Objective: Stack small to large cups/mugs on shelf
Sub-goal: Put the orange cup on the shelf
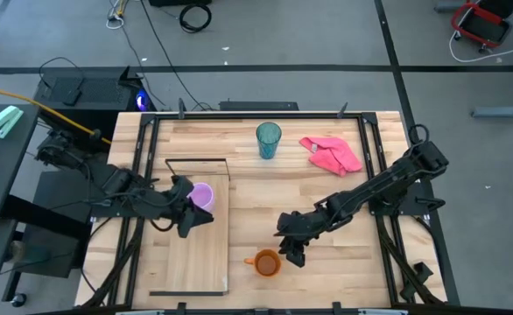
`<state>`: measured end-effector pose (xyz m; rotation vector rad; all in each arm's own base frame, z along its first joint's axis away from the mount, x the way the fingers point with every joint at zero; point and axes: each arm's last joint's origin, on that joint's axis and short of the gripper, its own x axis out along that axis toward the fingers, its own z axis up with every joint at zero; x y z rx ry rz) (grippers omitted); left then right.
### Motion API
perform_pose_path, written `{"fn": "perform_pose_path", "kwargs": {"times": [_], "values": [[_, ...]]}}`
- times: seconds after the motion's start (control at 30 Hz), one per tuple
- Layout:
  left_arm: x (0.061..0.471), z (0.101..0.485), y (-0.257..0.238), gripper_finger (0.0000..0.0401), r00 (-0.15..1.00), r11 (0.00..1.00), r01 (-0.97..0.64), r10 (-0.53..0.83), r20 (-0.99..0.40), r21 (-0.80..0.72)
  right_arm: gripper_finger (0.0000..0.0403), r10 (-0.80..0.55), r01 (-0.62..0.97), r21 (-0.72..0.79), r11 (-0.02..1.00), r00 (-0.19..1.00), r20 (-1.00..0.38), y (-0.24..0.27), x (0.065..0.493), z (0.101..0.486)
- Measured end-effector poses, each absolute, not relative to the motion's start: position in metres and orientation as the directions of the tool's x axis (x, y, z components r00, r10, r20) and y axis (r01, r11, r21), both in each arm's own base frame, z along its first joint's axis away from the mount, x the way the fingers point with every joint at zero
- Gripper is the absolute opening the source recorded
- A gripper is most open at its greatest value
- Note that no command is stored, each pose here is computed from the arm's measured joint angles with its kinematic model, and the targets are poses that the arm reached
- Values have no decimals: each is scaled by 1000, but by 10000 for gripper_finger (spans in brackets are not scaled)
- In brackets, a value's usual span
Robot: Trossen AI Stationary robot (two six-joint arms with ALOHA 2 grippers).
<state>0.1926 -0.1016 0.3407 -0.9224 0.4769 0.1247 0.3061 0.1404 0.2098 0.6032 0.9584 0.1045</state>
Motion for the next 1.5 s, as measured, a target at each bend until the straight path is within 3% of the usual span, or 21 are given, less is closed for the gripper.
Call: {"fn": "perform_pose_path", "kwargs": {"times": [0.3, 0.53, 0.87, 1.23, 1.5], "values": [[191, 341, -104, 96, 893, 610, -305, -85, -443, -732, 119, 372, 122, 510, 852, 545, -752, 164, 293, 207], [191, 341, -103, 90, 896, 609, -308, -71, -438, -731, 119, 249, 115, 368, 923, 551, -796, 193, 277, 191], [198, 343, -111, 93, 916, 615, -255, -95, -390, -746, 119, 240, 162, 373, 914, 525, -817, 209, 291, 144], [215, 323, -135, 85, 886, 619, -286, -120, -448, -731, 118, 289, 143, 471, 870, 627, -724, 204, 316, 137], [230, 296, -154, 82, 841, 557, -387, -113, -530, -734, 118, 259, 179, 476, 861, 651, -714, 189, 327, 137]]}}
